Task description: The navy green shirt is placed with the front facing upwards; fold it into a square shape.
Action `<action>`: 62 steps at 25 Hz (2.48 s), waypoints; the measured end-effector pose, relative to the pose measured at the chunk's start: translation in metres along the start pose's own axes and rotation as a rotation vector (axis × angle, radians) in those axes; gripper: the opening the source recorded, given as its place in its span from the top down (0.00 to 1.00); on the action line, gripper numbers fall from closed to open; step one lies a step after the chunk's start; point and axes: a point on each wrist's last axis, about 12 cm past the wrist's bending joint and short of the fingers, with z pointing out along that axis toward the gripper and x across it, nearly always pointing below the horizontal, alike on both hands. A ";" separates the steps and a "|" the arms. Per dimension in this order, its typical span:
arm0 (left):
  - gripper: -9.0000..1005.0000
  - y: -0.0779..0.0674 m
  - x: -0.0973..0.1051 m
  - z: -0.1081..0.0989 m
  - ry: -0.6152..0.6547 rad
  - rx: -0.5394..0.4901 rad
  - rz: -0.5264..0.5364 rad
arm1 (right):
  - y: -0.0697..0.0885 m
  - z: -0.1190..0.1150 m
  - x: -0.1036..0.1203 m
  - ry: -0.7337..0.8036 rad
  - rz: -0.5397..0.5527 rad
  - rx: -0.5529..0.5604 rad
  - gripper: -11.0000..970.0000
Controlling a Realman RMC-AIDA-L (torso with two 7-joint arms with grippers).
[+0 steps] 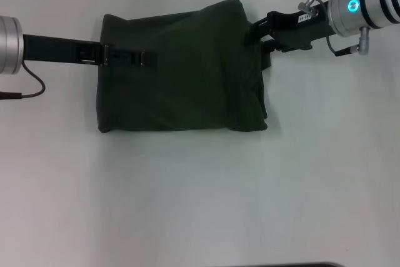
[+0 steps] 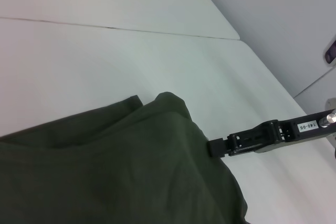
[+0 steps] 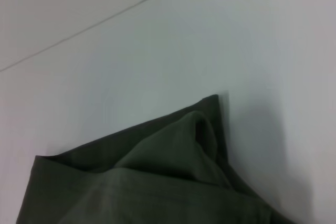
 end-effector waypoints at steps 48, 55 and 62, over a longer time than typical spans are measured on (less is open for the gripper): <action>0.16 0.002 0.000 -0.003 -0.007 -0.007 -0.017 | 0.042 -0.021 -0.037 -0.163 -0.150 -0.048 0.98; 0.16 0.004 -0.002 -0.004 -0.018 -0.020 -0.016 | 0.063 -0.021 -0.030 -0.114 -0.206 -0.148 0.97; 0.15 0.009 -0.001 -0.005 -0.026 -0.035 -0.030 | 0.075 -0.023 -0.027 -0.091 -0.245 -0.217 0.97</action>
